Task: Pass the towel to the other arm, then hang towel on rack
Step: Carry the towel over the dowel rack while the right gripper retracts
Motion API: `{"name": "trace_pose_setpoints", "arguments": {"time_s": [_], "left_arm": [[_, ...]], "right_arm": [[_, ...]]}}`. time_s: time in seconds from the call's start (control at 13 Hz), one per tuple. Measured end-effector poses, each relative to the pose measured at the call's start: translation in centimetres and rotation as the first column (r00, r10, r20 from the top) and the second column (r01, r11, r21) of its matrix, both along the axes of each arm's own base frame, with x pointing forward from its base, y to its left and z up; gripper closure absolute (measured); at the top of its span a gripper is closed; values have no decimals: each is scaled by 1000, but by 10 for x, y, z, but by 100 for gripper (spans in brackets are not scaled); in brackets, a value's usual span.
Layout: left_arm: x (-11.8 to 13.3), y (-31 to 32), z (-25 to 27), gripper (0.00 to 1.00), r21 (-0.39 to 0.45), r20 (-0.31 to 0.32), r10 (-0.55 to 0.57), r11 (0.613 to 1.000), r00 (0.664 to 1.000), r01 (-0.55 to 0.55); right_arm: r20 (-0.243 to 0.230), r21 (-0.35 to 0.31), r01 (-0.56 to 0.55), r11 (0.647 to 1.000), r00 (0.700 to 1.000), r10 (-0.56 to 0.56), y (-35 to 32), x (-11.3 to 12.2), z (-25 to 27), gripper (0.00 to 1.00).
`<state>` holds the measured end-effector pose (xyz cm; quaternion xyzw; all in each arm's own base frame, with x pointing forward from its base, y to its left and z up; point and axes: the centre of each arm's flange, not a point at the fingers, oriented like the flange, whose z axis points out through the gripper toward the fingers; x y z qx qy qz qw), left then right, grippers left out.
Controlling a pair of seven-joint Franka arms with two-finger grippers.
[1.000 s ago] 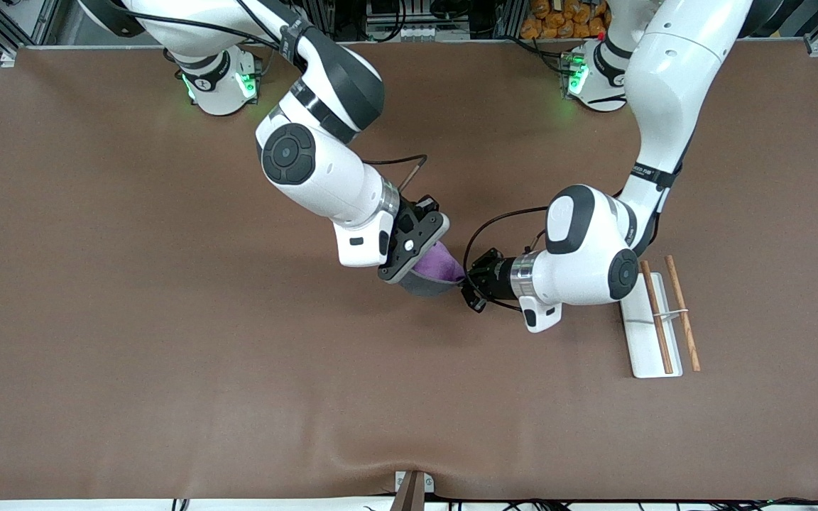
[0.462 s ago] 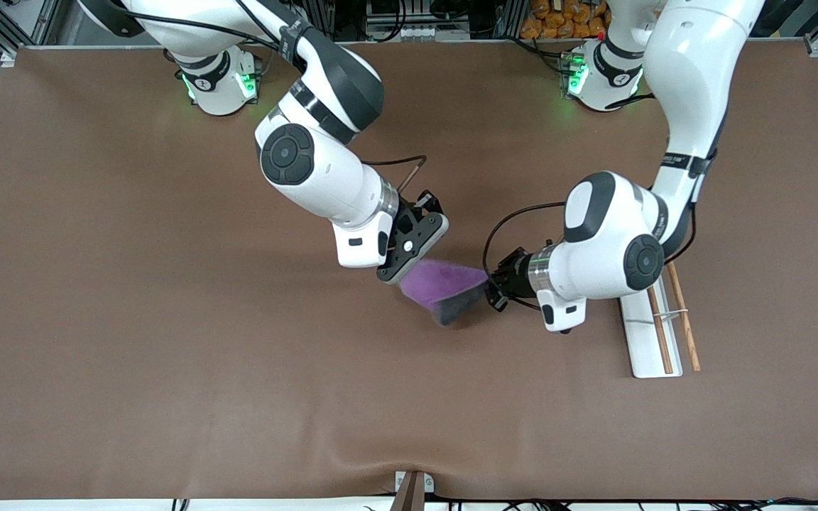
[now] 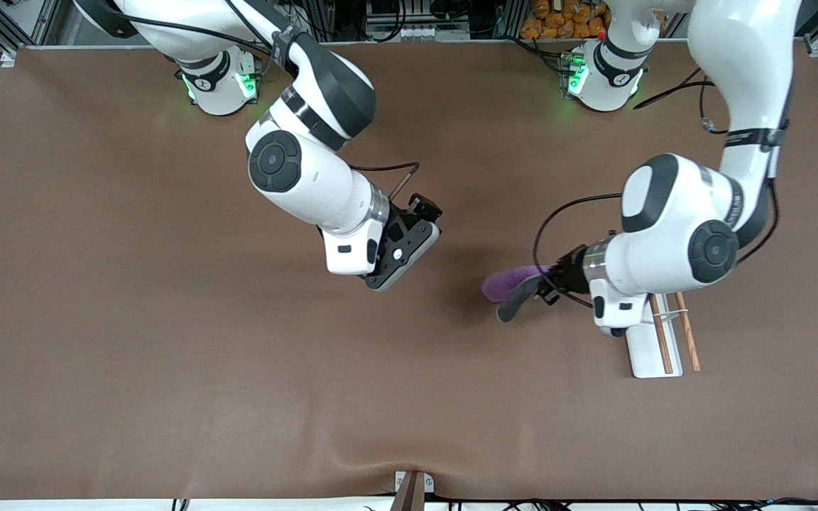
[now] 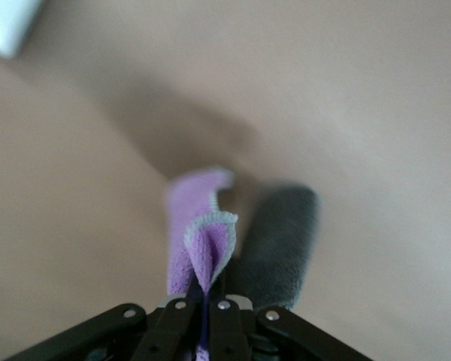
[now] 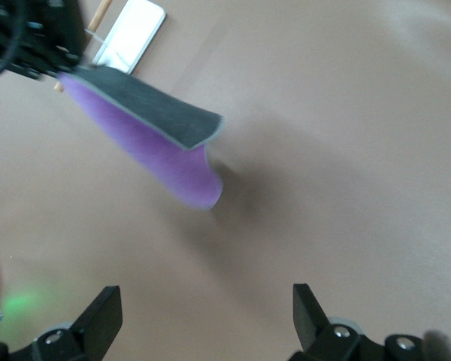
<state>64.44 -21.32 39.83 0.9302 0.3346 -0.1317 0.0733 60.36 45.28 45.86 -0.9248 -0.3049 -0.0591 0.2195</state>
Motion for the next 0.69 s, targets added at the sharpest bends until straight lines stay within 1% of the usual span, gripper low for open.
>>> {"name": "trace_pose_setpoints", "arguments": {"time_s": [0.15, 0.38, 0.54, 0.69], "left_arm": [[5, 42, 5, 96, 25, 15, -126, 992, 992, 125], [15, 103, 1, 96, 58, 34, -260, 964, 965, 258], [20, 142, -2, 96, 74, 44, -337, 940, 941, 333], [22, 184, -4, 96, 70, 55, -393, 918, 918, 389]], "right_arm": [[-5, -6, 55, 998, 998, -55, -36, 25, -1, 0], [-29, -26, 137, 990, 990, -137, -98, 58, -4, 0], [-32, -31, 210, 977, 977, -211, -150, 83, -4, 0], [-34, -33, 287, 957, 957, -288, -207, 105, -4, 0]]}}
